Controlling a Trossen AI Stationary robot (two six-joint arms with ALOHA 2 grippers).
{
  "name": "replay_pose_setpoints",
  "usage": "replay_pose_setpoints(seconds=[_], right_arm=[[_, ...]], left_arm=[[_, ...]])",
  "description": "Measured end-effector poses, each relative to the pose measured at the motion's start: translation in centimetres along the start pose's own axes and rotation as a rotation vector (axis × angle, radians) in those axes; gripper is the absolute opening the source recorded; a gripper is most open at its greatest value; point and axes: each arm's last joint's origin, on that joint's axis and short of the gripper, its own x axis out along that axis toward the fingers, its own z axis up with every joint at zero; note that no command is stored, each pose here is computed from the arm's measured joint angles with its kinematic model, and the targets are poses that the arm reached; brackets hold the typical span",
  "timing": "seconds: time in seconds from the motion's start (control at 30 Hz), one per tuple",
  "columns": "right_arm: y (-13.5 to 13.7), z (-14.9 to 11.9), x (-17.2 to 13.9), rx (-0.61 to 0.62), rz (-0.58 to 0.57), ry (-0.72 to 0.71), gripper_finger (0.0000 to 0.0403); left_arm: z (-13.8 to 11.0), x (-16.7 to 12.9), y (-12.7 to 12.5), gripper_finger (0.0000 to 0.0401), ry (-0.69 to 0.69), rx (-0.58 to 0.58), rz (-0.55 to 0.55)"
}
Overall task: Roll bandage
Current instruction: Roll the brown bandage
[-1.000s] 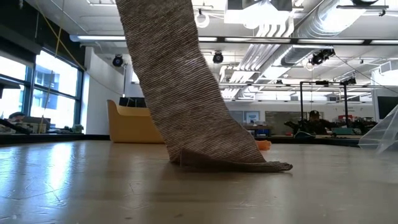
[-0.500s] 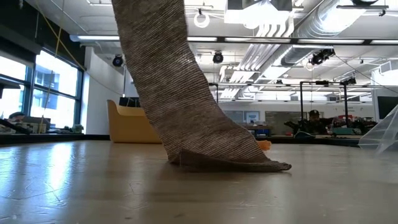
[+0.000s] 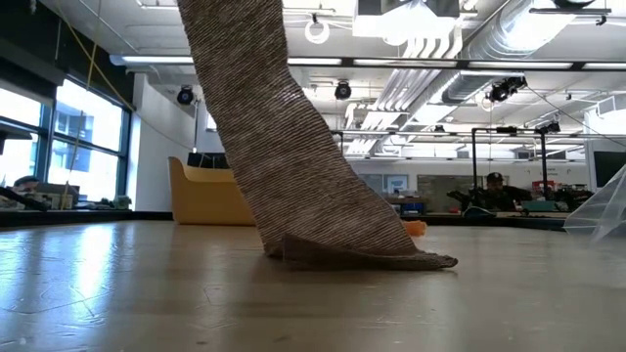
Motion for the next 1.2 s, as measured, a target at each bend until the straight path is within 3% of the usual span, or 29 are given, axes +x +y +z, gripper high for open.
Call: replay_pose_setpoints(seconds=[0.17, 0.33, 0.93, 1.2], right_arm=[[-0.1, -0.1, 0.0, -0.012, -0.055, 0.023, 0.0155], [0.0, 0.0, 0.1, 0.014, 0.009, -0.002, 0.0155], [-0.3, -0.1, 0.6, 0.011, 0.067, -0.026, 0.0154], [-1.2, -0.1, 1.3, 0.025, 0.037, -0.036, 0.0102]], left_arm=[[0.0, 0.0, 0.0, 0.0024, -0.002, -0.002, -0.004], [0.0, 0.0, 0.0, 0.0024, -0.001, -0.001, -0.005], [0.1, 0.0, 0.0, 0.0024, -0.006, -0.013, -0.001], [0.2, 0.0, 0.0, 0.0024, -0.012, -0.023, -0.002]])
